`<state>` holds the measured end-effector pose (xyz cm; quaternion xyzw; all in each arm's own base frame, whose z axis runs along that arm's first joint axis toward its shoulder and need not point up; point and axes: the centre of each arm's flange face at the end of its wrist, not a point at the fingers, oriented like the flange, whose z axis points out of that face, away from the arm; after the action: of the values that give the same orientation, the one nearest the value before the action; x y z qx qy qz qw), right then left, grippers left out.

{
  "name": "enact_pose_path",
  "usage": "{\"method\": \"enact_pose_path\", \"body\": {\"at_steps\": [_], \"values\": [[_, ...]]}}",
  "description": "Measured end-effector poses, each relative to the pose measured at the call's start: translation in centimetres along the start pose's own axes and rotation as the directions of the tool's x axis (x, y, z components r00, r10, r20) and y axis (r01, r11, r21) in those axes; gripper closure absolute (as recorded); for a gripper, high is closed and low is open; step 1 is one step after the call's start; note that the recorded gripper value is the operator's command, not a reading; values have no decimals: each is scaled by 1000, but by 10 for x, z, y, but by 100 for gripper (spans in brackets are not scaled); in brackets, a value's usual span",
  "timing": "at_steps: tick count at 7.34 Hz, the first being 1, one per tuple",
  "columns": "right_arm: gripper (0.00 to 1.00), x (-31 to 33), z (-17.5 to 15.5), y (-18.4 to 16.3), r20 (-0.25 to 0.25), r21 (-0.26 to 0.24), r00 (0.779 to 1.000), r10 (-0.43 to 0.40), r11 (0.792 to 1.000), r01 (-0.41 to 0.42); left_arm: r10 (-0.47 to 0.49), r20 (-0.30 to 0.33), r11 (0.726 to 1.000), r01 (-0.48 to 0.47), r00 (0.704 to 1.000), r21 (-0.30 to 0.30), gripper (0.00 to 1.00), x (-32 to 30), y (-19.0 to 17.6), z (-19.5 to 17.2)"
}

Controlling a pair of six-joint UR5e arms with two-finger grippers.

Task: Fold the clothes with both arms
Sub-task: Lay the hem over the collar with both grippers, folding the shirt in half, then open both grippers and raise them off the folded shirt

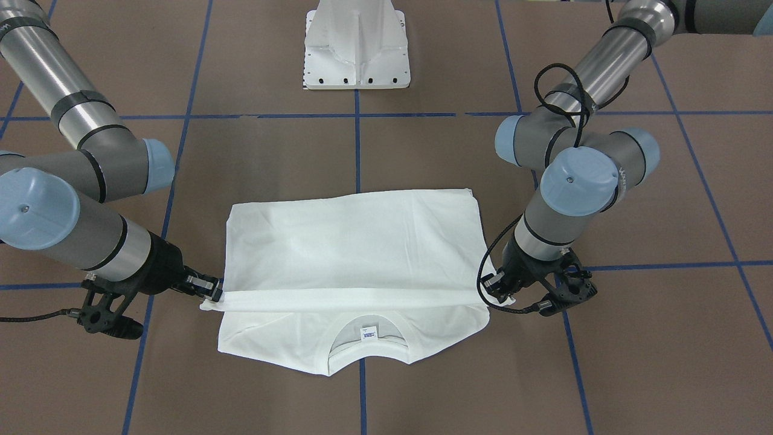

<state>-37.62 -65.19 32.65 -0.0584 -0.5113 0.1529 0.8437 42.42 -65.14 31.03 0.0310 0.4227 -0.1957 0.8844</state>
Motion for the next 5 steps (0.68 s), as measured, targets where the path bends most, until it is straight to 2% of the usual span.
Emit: {"method": "enact_pose_path", "body": {"at_steps": [1, 2, 3, 5], "values": [[100, -2, 4, 5, 1, -6, 1000, -9, 1000, 9, -1, 1, 1000, 1, 1000, 0, 100, -1, 0, 0], [64, -2, 6, 8, 0, -10, 1000, -13, 1000, 13, 0, 1, 1000, 0, 1000, 0, 23, -1, 0, 0], [1, 0, 8, 8, -2, -12, 1000, -12, 1000, 12, 0, 0, 1000, 0, 1000, 2, 0, -1, 0, 0], [0, 6, 7, 5, -8, -7, 1000, -3, 1000, 3, -3, 6, 1000, 3, 1000, 17, 0, -1, -1, 1]]}}
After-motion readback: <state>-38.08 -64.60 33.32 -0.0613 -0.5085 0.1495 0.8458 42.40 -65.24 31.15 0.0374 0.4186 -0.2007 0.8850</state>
